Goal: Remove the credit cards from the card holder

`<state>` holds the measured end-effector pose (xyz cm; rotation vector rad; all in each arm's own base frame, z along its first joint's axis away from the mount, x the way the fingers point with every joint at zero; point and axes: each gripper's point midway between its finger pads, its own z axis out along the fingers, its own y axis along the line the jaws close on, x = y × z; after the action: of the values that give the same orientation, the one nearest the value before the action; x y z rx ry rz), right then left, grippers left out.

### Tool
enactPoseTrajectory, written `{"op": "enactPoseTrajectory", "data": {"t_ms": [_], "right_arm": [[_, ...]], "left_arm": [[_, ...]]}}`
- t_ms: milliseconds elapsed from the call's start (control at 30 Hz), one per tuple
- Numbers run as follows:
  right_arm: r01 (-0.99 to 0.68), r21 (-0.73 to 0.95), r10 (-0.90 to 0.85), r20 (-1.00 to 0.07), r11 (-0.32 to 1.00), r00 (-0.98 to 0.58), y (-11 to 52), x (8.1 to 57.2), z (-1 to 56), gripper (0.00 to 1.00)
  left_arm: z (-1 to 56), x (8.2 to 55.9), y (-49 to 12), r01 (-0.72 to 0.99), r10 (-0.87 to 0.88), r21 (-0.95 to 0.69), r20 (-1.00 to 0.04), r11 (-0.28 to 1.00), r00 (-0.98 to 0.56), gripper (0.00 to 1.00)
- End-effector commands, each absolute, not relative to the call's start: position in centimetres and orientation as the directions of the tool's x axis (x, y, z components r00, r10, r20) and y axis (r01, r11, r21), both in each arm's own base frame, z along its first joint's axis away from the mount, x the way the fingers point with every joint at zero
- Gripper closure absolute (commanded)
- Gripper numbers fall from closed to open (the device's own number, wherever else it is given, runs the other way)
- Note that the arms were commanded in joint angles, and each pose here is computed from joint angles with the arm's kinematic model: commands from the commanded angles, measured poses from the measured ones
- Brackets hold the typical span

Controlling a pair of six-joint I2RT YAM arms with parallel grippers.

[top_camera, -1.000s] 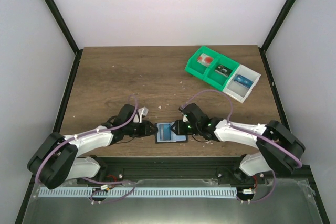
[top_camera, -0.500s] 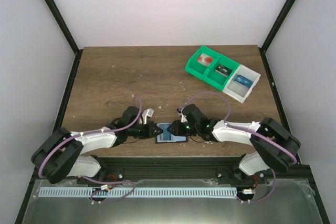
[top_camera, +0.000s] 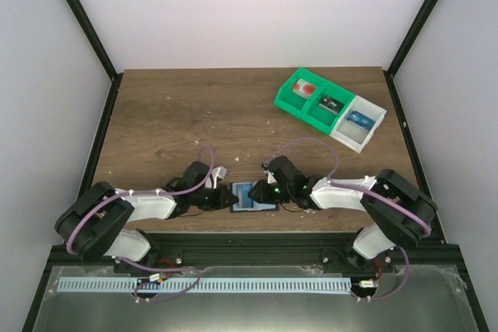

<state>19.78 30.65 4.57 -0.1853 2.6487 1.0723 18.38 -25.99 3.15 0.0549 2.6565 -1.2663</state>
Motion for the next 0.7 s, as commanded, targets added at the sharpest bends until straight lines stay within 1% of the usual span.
{"op": "enactPoseTrajectory", "data": {"t_ms": [0,267,667], "right_arm": [[-0.224,0.654,-0.021,-0.303,0.722,-0.953,30.7,19.7,4.0,0.77],[-0.222,0.643,-0.015,-0.310,0.733,-0.950,30.4,19.8,3.5,0.79],[-0.230,0.666,-0.027,-0.300,0.710,-0.953,30.7,19.4,3.1,0.80]], "left_arm": [[2.0,18.2,-25.4,0.136,-0.041,-0.736,-0.217,0.663,-0.975,1.00],[1.2,17.5,-25.3,0.101,-0.049,-0.751,-0.176,0.652,-0.983,1.00],[0.6,17.1,-25.0,0.091,-0.051,-0.746,-0.166,0.660,-0.985,1.00]]}}
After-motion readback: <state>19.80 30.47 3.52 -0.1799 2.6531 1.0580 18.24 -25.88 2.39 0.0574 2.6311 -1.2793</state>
